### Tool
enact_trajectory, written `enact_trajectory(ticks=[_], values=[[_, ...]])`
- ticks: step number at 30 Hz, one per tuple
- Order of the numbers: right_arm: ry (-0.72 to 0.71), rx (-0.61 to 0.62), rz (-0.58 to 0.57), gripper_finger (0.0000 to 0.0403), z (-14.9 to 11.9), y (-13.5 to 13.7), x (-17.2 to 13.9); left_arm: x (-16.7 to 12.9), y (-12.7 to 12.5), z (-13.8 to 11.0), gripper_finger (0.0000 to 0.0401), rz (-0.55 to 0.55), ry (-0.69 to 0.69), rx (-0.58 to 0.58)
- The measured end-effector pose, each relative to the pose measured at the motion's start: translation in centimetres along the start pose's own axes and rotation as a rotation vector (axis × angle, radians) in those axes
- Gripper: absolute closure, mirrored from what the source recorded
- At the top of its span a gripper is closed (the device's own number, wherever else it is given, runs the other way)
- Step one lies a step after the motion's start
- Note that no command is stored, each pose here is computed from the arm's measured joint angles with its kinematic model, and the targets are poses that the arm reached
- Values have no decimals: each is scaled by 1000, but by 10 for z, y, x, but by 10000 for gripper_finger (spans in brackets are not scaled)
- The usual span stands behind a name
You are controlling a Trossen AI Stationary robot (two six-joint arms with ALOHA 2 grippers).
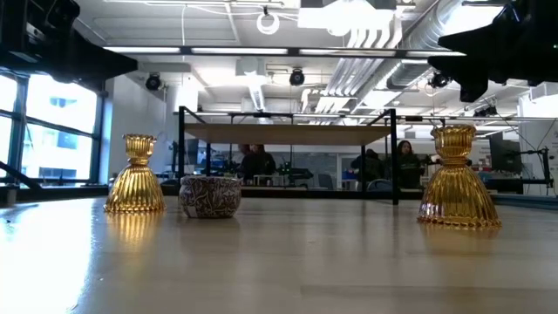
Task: Pick & Place candle stick holders
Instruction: Put the top right orange candle holder on the shelf
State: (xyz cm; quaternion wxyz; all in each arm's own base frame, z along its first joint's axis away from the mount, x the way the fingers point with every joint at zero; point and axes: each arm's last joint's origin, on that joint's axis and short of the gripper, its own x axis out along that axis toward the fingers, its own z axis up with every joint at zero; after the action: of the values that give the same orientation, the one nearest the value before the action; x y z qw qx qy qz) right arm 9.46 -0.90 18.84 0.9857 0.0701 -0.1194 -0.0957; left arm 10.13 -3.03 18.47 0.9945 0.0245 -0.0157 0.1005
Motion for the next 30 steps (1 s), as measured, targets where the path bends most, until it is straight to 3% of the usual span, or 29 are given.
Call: enact_trajectory(ticks=[5, 12, 19, 25, 30], values=[[-68, -56, -54, 159, 13, 0, 0, 0, 0, 0, 397, 0, 1, 0], [-117, -125, -66, 158, 58, 5, 0, 0, 0, 0, 397, 0, 0, 0], [3, -218, -121, 158, 102, 12, 13, 0, 0, 0, 397, 0, 1, 0], [119, -288, -355, 158, 154, 14, 21, 0, 0, 0, 397, 0, 1, 1], [167, -179, -659, 158, 193, 12, 21, 0, 0, 0, 397, 0, 0, 0]])
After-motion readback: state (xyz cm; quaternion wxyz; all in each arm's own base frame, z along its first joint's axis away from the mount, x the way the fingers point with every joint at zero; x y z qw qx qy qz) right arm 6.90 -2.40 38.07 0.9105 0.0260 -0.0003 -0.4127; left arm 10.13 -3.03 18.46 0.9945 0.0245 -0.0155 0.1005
